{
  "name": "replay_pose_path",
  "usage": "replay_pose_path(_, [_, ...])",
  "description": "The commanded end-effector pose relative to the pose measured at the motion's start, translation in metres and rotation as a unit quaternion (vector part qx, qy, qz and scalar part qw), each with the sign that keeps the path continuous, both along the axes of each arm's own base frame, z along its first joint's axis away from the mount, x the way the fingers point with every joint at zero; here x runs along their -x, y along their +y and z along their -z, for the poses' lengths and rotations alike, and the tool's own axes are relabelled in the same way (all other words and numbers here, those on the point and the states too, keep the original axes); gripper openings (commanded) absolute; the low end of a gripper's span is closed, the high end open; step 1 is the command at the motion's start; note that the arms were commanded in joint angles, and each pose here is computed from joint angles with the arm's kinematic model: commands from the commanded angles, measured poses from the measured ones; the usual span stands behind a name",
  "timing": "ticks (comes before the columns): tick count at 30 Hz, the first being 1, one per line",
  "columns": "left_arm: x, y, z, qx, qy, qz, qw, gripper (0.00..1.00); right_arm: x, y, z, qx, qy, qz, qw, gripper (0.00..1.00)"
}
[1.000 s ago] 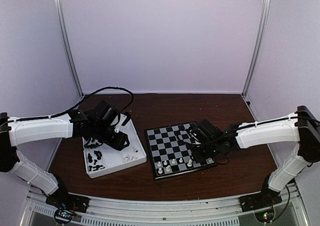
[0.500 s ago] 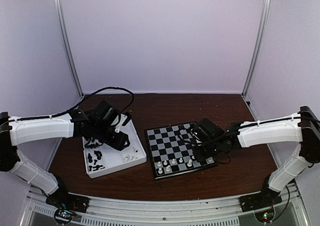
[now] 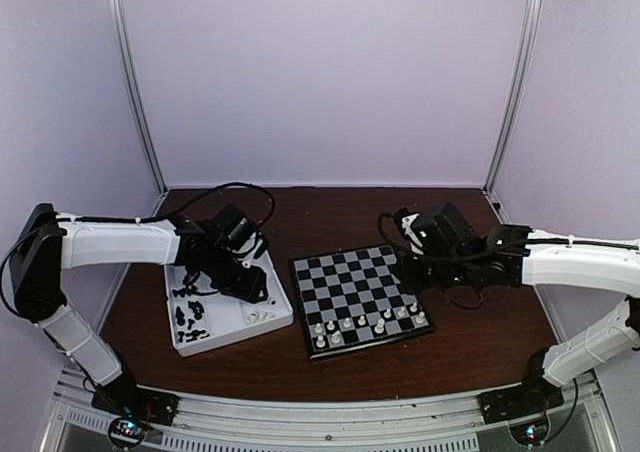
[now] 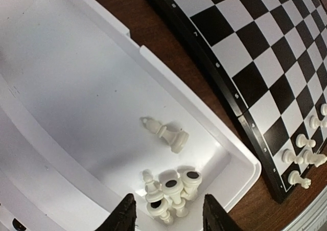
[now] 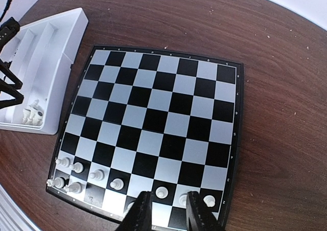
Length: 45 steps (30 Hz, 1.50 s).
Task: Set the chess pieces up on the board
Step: Pick up the chess piece from the storage box.
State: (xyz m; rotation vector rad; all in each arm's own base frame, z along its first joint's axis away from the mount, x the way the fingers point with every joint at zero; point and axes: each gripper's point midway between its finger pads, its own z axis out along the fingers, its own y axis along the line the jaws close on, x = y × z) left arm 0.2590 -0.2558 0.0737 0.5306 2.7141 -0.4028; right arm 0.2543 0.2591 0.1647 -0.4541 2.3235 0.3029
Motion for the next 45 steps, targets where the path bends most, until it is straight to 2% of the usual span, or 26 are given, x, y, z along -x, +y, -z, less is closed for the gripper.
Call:
replay_pose_path(1, [-0.012,-0.011,-0.006,0.029,0.031,-0.063,0.997,0.46,-0.004,-0.003,-0.013,-0.004,-0.022,0.008,1.000,0.26])
replay_pose_path(7, [-0.011,-0.017,0.013,0.029,0.083,-0.116,0.989,0.45,-0.003,-0.001,-0.012,-0.008,-0.023,0.005,1.000,0.26])
replay_pose_path(16, [-0.017,-0.005,0.022,-0.020,0.085,-0.144,0.986,0.44,-0.003,0.000,-0.014,-0.011,-0.033,-0.004,0.999,0.26])
replay_pose_path(29, [-0.025,-0.016,0.035,-0.030,0.094,-0.149,0.984,0.44,-0.001,-0.002,-0.019,-0.016,-0.039,-0.011,0.999,0.26])
replay_pose_path(33, [-0.028,-0.016,0.034,-0.050,0.074,-0.150,0.985,0.43,-0.001,-0.002,-0.019,-0.016,-0.040,-0.013,0.999,0.26])
replay_pose_path(39, [-0.028,-0.016,0.043,-0.066,0.082,-0.152,0.983,0.42,-0.002,0.002,-0.021,-0.021,-0.043,-0.023,0.999,0.26])
replay_pose_path(45, [-0.027,-0.012,0.048,-0.093,0.076,-0.161,0.980,0.31,-0.004,0.003,-0.024,-0.023,-0.050,-0.033,0.998,0.26])
